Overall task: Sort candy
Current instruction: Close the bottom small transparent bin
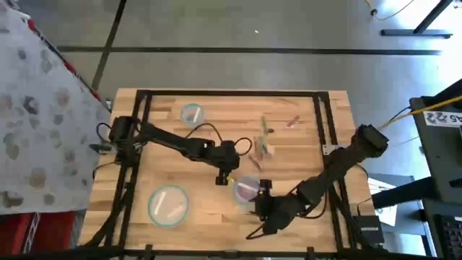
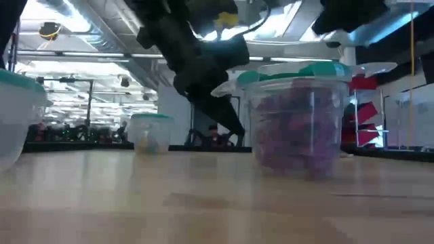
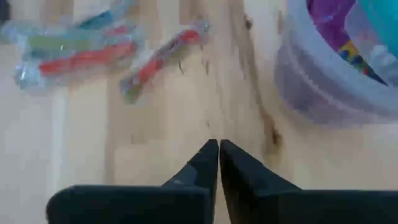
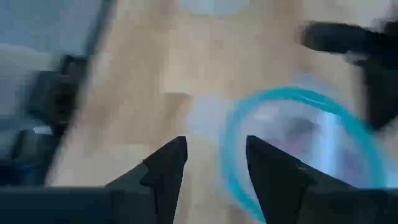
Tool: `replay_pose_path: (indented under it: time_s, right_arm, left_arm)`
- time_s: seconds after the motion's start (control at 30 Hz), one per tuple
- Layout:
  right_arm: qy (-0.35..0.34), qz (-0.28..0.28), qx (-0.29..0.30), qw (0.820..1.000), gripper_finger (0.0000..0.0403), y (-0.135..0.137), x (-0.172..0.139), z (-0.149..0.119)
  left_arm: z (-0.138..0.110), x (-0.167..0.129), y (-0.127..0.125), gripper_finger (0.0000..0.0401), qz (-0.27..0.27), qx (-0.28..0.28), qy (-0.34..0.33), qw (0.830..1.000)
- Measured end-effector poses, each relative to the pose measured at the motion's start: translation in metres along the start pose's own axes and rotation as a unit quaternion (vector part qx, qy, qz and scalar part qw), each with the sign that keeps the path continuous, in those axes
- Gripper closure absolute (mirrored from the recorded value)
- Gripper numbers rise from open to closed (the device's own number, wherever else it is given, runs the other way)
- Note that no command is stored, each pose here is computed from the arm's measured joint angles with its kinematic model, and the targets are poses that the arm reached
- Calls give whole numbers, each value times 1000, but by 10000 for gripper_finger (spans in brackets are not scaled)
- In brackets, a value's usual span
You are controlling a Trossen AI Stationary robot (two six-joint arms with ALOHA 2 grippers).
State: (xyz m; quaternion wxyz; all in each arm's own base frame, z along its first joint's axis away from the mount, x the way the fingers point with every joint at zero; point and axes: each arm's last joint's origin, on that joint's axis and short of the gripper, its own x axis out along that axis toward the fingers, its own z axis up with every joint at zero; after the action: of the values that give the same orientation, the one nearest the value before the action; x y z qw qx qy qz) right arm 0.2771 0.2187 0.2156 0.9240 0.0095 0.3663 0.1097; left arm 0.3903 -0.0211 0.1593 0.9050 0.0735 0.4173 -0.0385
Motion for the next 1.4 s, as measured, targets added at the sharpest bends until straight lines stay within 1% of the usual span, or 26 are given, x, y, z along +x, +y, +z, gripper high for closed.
replay_pose_path:
  time_s: [0.07, 0.13, 0.27, 0.43, 0.5, 0.73, 0.97, 1.17, 1.3, 1.4]
  right_arm:
    - [0, 33, 2, 999, 242, 5, 5, 0]
    - [16, 34, -3, 999, 242, 8, 12, -7]
    - [31, 3, 3, 1000, 242, 6, 29, -17]
    - [6, -75, 11, 997, 242, 2, 37, -21]
    - [2, -89, 21, 996, 242, 1, 36, -21]
    - [27, -126, 42, 991, 242, -4, 35, -28]
    - [28, -126, 48, 990, 242, -5, 26, -25]
    - [13, -122, 54, 991, 242, -6, 14, -17]
    - [14, -91, 51, 994, 242, -4, 12, -14]
    - [28, -71, 52, 996, 242, -3, 12, -15]
  left_arm:
    - [0, 3, 3, 401, -6, 0, -6, 1000]
    - [0, 6, 6, 401, -8, -4, -14, 1000]
    - [-2, 16, 8, 401, -31, -4, -30, 999]
    - [-7, 24, 7, 401, -55, -4, -23, 998]
    - [-8, 26, 5, 401, -67, -4, -22, 997]
    - [-6, 25, -10, 401, -98, -15, -22, 995]
    - [-5, 24, -27, 401, -113, -9, -21, 993]
    - [-3, 23, -38, 401, -121, -5, -23, 992]
    - [-3, 23, -44, 401, -117, -3, -24, 993]
    - [-3, 23, -46, 401, -105, -4, -23, 994]
